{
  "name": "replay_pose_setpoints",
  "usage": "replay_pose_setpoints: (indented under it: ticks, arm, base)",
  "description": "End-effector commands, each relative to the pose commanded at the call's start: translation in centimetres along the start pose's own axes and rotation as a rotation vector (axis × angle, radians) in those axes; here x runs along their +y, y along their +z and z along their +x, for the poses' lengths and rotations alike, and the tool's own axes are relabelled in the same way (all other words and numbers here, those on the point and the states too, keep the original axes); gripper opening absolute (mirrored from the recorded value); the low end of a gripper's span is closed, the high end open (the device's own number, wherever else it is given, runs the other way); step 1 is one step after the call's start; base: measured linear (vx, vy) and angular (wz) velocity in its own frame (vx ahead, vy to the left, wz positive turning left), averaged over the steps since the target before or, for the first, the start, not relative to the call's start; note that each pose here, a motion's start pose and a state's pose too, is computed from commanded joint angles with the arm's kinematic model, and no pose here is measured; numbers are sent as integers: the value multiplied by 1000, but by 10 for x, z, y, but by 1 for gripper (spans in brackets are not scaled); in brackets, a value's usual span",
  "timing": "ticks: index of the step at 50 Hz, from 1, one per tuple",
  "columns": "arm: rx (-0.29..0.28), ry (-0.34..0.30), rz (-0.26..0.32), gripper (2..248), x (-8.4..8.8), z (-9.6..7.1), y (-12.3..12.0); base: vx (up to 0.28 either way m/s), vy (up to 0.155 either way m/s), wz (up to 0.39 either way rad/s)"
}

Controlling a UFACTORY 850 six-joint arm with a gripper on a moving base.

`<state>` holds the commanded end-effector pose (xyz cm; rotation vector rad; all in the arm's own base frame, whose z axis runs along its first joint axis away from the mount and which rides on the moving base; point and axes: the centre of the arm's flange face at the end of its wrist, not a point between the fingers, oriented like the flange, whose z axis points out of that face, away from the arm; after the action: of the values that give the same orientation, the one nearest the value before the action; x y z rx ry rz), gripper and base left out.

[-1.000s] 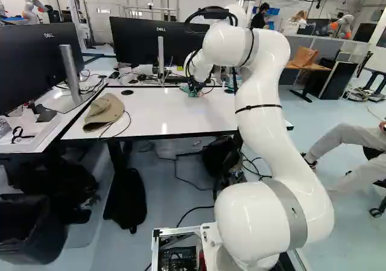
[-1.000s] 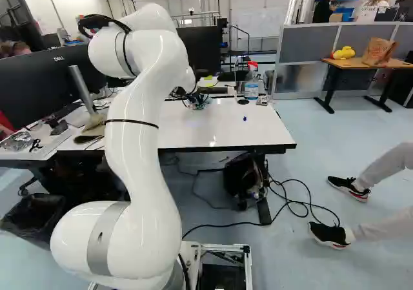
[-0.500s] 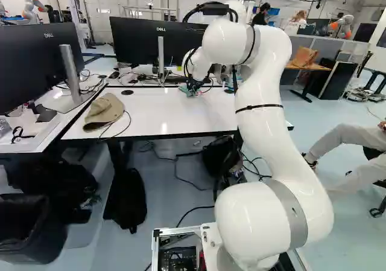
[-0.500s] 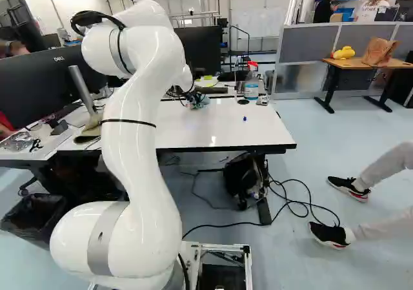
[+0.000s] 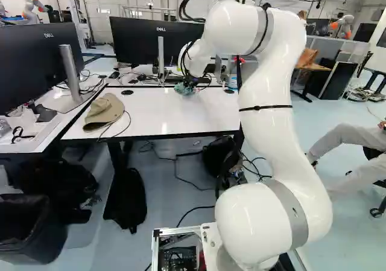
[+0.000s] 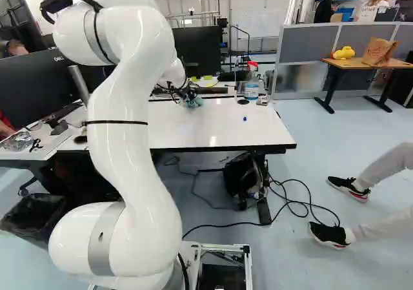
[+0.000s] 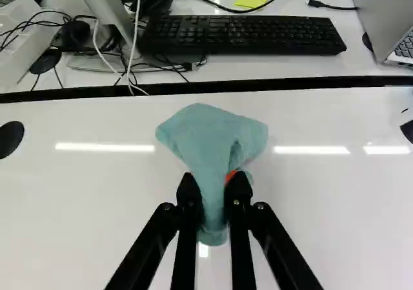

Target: Clean the table with the green towel

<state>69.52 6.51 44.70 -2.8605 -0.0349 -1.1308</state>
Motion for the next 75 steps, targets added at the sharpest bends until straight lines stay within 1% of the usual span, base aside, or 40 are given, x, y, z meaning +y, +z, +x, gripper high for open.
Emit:
replay_pose_setpoints:
  ticks: [58,61,75]
  arm:
    - [-76,-11,5,50,-4,-72,-80]
    - [-78,-10,4,50,-4,-74,-83]
    - [-78,-10,4,50,-4,-74,-83]
  base:
    - [0,0,0]
    - [0,0,0]
    - [0,0,0]
